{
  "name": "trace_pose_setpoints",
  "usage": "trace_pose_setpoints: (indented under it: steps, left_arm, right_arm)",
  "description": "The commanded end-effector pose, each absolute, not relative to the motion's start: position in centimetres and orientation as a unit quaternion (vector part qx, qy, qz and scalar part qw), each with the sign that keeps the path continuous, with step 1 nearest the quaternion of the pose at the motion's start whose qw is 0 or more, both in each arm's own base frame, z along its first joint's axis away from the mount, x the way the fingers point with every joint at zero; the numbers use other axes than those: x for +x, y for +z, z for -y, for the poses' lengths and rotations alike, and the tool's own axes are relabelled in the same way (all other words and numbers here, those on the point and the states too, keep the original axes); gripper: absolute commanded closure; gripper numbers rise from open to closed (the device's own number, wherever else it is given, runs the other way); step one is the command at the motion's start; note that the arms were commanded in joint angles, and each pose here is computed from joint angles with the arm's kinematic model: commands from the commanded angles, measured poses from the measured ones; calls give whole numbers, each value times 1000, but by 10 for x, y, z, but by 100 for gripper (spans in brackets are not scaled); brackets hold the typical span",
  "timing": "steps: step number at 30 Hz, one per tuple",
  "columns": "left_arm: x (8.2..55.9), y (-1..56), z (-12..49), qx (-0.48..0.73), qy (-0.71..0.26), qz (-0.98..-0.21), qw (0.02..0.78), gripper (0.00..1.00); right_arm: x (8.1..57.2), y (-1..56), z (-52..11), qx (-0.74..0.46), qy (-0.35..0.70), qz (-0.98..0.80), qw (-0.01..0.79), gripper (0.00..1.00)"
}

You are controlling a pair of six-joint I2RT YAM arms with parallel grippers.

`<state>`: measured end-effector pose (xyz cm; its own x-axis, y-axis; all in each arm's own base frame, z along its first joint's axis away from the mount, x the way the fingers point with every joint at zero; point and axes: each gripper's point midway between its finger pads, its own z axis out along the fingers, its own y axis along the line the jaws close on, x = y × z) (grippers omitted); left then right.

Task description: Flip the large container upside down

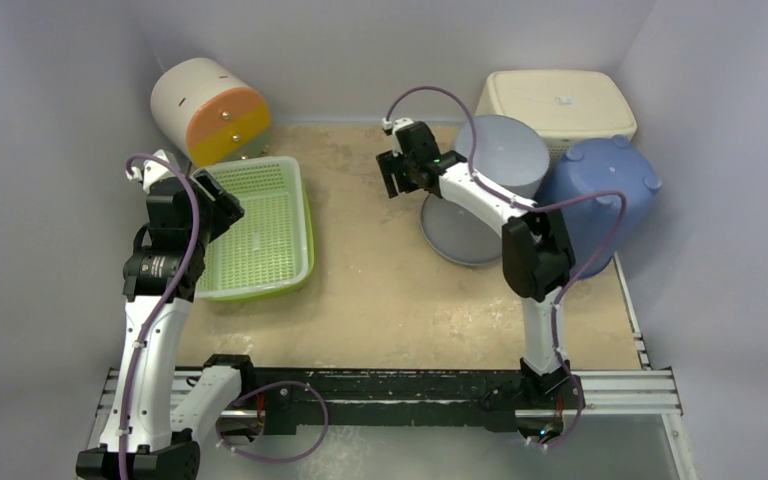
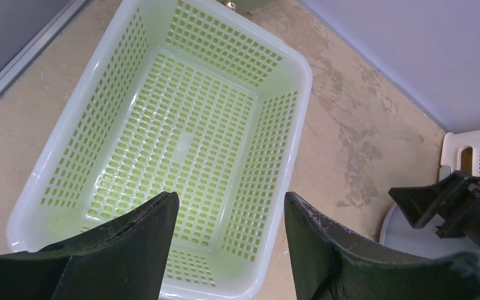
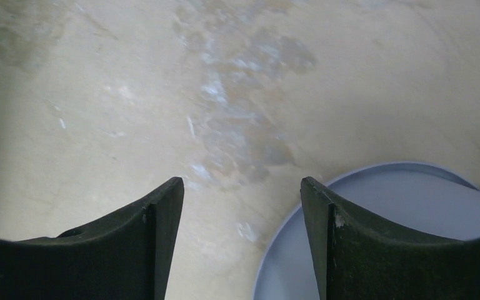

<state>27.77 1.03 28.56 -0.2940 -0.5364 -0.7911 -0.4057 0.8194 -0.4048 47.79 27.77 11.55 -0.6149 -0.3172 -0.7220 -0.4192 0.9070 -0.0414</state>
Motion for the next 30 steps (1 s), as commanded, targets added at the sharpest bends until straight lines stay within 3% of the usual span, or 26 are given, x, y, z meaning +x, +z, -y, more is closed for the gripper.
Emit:
trace_pose_setpoints:
  steps: [1,10,17,22,27,30]
  left_arm:
    - [283,293,-13,-289,-63,-793,533,37]
    - [289,286,-8,-283,-72,-799,525,37]
    - [293,282,-7,-281,-71,-803,521,37]
    - [293,277,-10,-289,-64,-803,517,36]
    - [291,273,-14,-295,-52,-805,512,25]
    - [287,274,-20,-296,-35,-806,511,24]
  right_arm:
    - [472,168,-244,-153,52,-885,437,29]
    - [446,138,-180,-97,19,-910,404,28]
    - [451,151,-180,-124,9,-898,422,27]
    - [451,177,-207,-181,23,-878,442,27]
    - [448,210,-259,-239,37,-848,471,27]
    - [445,217,-299,-273,59,-838,468,27]
